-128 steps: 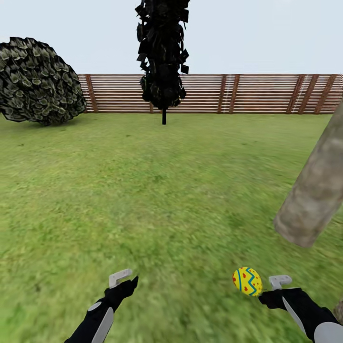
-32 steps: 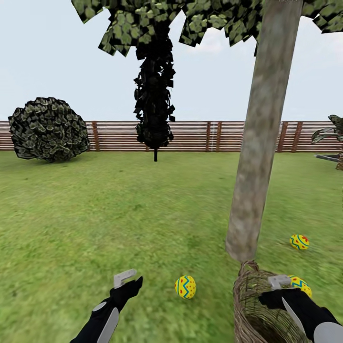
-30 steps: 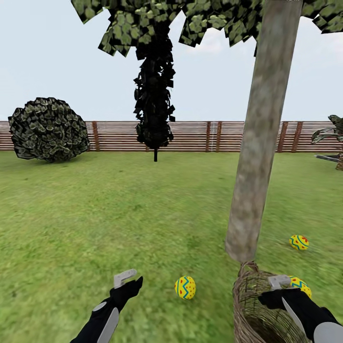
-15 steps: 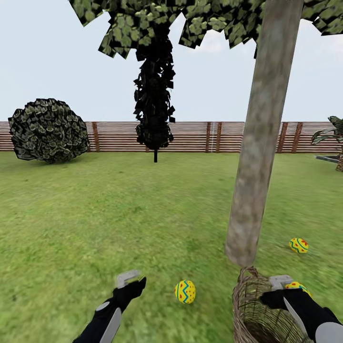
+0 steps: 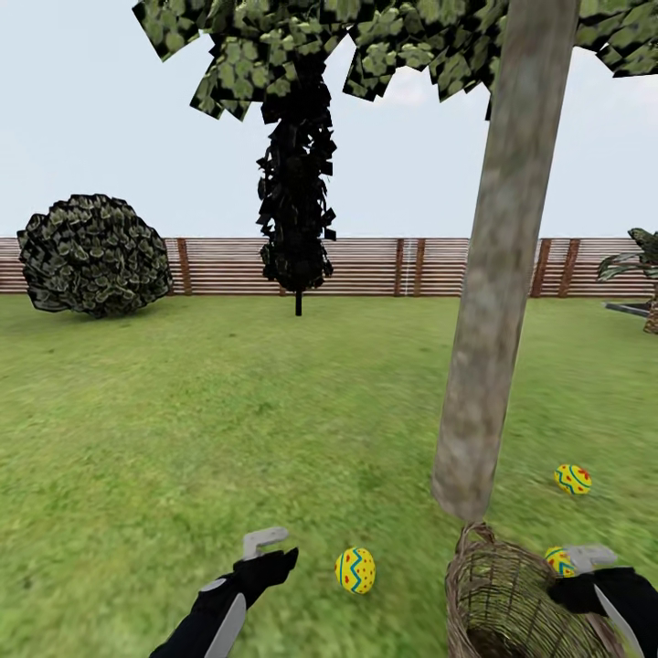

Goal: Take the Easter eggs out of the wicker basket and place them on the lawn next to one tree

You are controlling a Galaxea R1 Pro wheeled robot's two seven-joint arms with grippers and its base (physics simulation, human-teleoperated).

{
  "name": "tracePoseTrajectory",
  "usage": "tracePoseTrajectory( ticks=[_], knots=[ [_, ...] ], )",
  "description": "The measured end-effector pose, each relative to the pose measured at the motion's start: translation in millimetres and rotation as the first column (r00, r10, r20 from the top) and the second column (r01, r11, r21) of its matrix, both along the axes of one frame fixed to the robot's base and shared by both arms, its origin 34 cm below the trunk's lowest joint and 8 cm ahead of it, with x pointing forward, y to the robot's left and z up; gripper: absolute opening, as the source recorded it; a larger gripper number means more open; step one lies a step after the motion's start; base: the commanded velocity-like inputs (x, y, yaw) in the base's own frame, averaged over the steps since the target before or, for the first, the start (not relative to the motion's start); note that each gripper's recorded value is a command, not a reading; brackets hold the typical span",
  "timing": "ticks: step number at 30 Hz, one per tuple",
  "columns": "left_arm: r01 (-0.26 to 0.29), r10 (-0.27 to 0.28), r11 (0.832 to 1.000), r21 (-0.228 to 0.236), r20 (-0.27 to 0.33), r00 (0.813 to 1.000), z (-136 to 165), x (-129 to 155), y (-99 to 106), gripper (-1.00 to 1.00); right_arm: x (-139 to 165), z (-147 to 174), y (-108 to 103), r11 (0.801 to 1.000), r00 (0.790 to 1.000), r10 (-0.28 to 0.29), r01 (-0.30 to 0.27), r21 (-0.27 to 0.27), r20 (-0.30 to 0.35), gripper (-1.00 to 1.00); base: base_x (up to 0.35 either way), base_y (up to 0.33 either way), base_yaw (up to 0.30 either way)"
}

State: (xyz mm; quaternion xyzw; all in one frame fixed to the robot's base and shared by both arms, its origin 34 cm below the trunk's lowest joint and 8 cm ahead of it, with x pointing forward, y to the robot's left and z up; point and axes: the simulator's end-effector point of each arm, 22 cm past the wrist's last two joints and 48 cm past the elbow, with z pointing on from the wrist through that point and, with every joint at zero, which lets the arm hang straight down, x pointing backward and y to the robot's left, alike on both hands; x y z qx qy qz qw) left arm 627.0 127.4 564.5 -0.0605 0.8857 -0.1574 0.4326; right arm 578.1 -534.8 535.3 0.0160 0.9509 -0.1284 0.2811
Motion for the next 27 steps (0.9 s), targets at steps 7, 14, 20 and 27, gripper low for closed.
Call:
tracePoseTrajectory(
  ticks=[7, 14, 20, 27],
  knots=[
    [-0.076, 0.076, 0.996, -0.05, -0.007, 0.997, 17, 7, 21, 1.0, -4, 8, -12, 1.0, 0.997, 0.007, -0.006, -0.009, 0.074, 1.0, 0.0, 0.0, 0.0],
    [-0.091, 0.09, 0.995, -0.051, -0.009, 0.996, 31, 9, 27, 1.0, -8, 9, 2, 1.0, 0.998, 0.015, -0.016, 0.009, 0.055, 1.0, 0.0, 0.0, 0.0],
    [-0.094, 0.091, 0.995, -0.04, -0.068, 0.994, 18, -3, 31, 1.0, -20, -10, 44, 0.998, 0.999, 0.032, -0.032, 0.061, -0.001, 1.0, 0.0, 0.0, 0.0],
    [-0.092, 0.087, 0.995, -0.034, -0.109, 0.99, 16, -13, 30, 1.0, -39, -18, 62, 0.995, 0.998, 0.029, -0.024, 0.092, -0.055, 1.0, 0.0, 0.0, 0.0]
  ],
)
